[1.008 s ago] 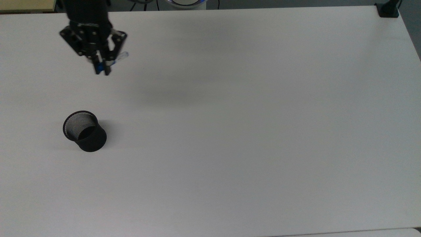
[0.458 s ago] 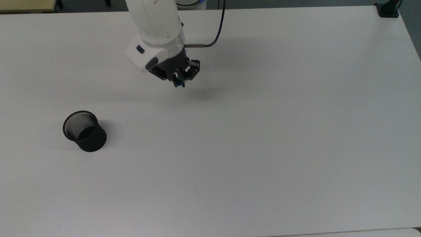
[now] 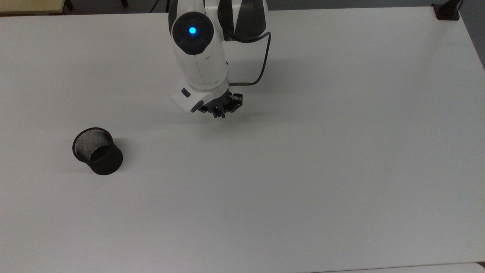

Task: Remove the marker
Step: 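Carry the marker away from the cup and lower it to the table, then open the gripper to release the marker onto the table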

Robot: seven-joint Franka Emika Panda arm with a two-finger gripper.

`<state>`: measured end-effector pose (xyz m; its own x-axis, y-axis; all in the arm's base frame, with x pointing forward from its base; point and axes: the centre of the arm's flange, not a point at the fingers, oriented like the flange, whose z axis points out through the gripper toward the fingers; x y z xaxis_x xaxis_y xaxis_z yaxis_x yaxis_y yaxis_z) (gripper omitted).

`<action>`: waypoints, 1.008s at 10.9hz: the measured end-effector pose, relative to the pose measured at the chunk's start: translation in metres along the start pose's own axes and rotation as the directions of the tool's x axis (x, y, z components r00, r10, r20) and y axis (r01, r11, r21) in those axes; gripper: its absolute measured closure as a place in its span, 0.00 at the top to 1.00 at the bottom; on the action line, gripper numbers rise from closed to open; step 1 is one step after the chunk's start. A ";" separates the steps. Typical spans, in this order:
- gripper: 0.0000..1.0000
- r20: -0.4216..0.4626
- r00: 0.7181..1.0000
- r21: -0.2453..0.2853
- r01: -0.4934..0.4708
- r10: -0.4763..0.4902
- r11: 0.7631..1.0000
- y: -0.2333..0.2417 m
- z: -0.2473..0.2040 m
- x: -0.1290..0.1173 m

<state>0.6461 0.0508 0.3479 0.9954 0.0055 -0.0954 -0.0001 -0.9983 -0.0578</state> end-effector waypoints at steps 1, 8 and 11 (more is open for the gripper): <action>0.17 -0.004 1.000 -0.020 -0.007 0.007 1.000 -0.004 0.007 0.001; 0.66 -0.011 1.000 -0.049 -0.020 0.019 0.999 -0.010 0.024 0.004; 1.00 -0.035 0.999 -0.047 -0.040 0.038 0.998 -0.010 0.012 0.006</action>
<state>0.6512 0.0618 0.3362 0.9974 -0.0350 -0.0623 -0.0355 -0.9993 -0.0073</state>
